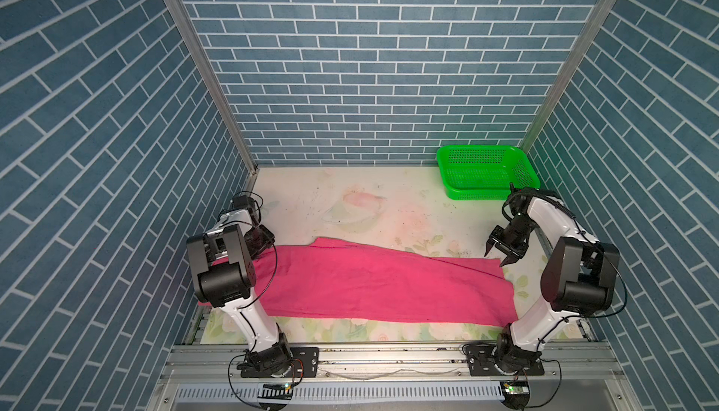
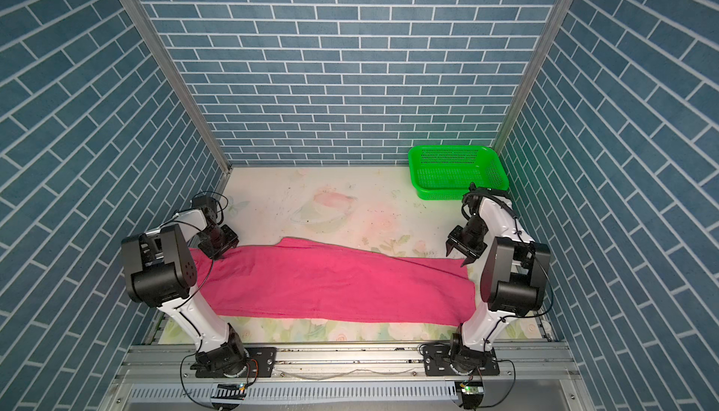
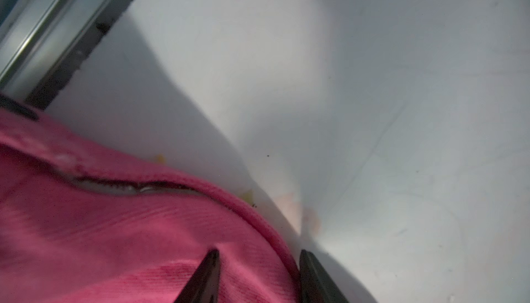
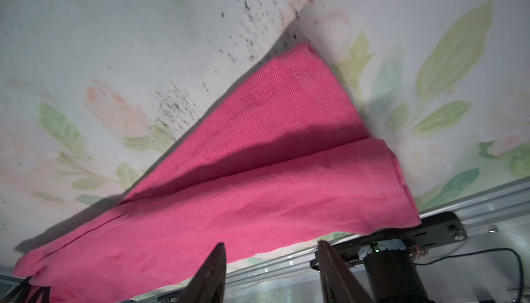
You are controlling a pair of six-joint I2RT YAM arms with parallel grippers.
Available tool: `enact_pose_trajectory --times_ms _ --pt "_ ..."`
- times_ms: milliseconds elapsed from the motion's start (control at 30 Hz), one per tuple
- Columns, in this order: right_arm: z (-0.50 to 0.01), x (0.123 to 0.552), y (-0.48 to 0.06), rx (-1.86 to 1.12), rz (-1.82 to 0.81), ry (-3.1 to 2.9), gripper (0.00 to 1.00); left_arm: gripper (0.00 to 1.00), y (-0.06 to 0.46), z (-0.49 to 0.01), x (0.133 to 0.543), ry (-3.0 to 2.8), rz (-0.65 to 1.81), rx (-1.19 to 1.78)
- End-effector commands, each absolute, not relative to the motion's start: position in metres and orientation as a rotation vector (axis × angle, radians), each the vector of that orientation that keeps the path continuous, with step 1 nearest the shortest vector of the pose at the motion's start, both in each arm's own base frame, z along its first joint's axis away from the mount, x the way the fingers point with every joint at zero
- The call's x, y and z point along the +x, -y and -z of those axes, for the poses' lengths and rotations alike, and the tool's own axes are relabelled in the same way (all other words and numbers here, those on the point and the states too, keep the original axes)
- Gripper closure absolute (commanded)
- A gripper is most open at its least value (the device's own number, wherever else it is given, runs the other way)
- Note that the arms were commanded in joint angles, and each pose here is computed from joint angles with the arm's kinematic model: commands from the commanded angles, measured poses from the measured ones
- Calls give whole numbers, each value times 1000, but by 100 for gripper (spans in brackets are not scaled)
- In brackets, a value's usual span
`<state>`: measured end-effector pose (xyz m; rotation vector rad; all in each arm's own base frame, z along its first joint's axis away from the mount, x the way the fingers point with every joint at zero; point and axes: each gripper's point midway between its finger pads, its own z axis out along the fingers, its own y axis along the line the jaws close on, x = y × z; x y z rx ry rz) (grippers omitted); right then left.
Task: Roll up the long pants
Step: Move the long pant to the center of the board.
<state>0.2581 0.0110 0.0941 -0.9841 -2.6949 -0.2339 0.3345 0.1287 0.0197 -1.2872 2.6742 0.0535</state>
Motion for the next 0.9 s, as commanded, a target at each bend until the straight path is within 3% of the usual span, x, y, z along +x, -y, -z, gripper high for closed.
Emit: enact_pose_trajectory --times_ms 0,33,867 --pt "-77 256 -26 -1116 293 2573 48 92 -119 6 320 -2725 -26 -1301" --pt "-73 255 -29 -1128 299 2557 48 100 -117 7 318 -2729 -21 -1301" --pt "5 267 -67 -1133 192 2487 50 100 -120 11 309 -2777 -75 -1214"
